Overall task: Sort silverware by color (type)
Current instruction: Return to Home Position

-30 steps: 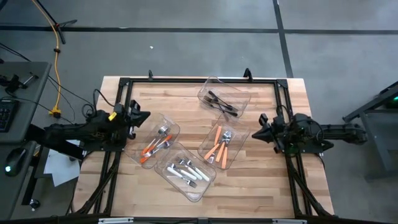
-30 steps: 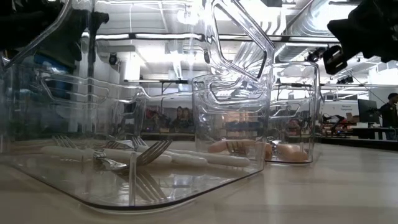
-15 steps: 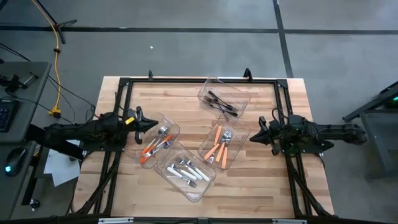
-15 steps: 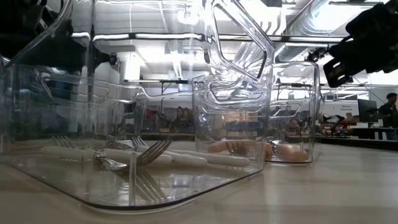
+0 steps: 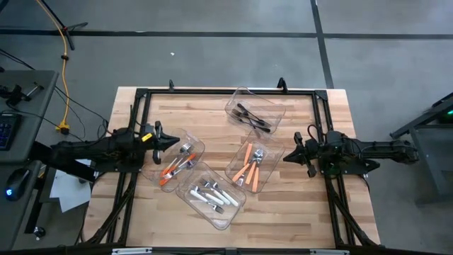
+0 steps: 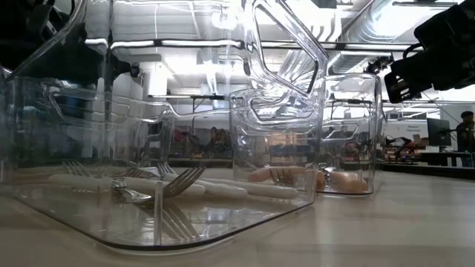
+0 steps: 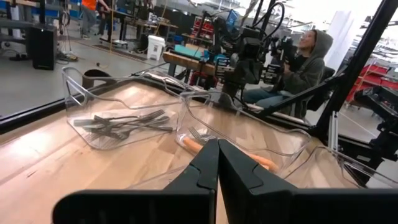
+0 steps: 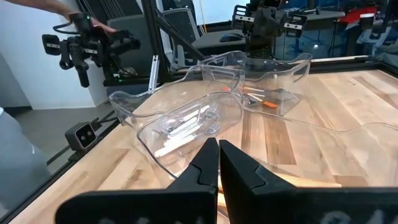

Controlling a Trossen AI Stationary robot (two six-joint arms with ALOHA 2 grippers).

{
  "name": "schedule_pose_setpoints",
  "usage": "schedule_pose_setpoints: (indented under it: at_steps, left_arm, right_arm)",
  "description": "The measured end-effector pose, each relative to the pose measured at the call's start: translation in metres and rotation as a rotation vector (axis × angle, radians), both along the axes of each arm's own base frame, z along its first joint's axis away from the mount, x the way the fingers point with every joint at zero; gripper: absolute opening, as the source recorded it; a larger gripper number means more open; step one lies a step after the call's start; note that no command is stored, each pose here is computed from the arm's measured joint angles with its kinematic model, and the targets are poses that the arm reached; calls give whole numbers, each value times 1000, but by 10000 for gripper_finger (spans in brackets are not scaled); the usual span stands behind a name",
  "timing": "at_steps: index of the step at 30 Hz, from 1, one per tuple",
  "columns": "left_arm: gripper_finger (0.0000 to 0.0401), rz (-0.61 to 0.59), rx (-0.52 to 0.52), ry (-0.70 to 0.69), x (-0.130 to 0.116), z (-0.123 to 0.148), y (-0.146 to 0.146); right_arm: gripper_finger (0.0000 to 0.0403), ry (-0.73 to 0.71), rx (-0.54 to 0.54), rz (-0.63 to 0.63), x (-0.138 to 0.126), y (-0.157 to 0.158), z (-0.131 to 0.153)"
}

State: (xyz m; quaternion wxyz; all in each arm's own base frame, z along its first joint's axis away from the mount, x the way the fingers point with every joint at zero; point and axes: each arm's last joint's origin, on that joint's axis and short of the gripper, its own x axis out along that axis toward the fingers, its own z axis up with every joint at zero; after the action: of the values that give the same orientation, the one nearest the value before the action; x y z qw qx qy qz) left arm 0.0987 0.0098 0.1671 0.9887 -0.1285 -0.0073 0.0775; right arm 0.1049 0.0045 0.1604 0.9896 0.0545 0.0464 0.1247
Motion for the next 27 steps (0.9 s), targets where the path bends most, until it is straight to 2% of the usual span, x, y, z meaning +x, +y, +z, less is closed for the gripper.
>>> schedule_pose_setpoints:
  at_steps: [7, 18, 27]
  left_arm:
    - [1, -1, 2, -34, -2, 3, 0]
    - [1, -2, 2, -35, -2, 3, 0]
    - [1, -7, 0, -8, 0, 0, -1]
  right_arm:
    - [0, -4, -1, 0, 0, 0, 0]
    - [0, -186, -7, 1, -9, 0, 16]
    - [0, -160, -7, -1, -8, 0, 14]
